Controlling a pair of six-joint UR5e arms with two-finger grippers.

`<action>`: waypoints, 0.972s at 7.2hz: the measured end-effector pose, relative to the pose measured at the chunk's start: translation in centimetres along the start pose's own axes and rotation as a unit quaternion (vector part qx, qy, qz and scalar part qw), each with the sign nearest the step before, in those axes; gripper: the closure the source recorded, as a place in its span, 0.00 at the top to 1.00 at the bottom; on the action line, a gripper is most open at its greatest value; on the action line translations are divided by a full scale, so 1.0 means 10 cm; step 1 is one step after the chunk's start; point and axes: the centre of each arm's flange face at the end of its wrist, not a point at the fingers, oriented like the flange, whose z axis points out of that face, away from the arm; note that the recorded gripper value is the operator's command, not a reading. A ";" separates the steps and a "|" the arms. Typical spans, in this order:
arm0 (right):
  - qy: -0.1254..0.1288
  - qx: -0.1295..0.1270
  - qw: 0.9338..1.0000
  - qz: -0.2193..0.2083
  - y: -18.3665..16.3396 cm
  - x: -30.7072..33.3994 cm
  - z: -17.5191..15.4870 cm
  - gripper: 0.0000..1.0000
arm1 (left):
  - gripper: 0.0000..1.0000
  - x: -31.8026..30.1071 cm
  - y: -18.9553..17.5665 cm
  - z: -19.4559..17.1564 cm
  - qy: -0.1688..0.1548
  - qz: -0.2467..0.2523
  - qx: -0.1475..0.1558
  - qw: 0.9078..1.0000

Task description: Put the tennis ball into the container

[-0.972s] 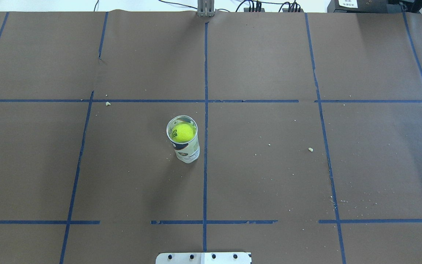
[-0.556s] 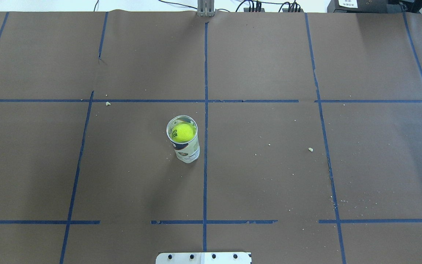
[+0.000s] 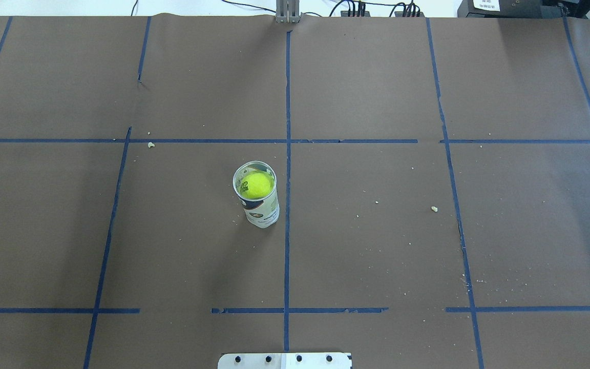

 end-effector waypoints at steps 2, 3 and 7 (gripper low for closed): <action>0.000 0.000 1.000 0.000 0.00 0.00 0.00 1.00 | 1.00 -0.03 0.09 0.08 0.025 -0.004 0.004 1.000; 0.000 0.000 1.000 0.000 0.00 0.00 0.00 1.00 | 1.00 0.00 0.04 0.05 0.030 0.003 0.014 0.999; 0.000 0.000 1.000 0.000 0.00 0.00 0.00 1.00 | 1.00 0.05 0.00 -0.04 0.028 0.011 0.026 0.999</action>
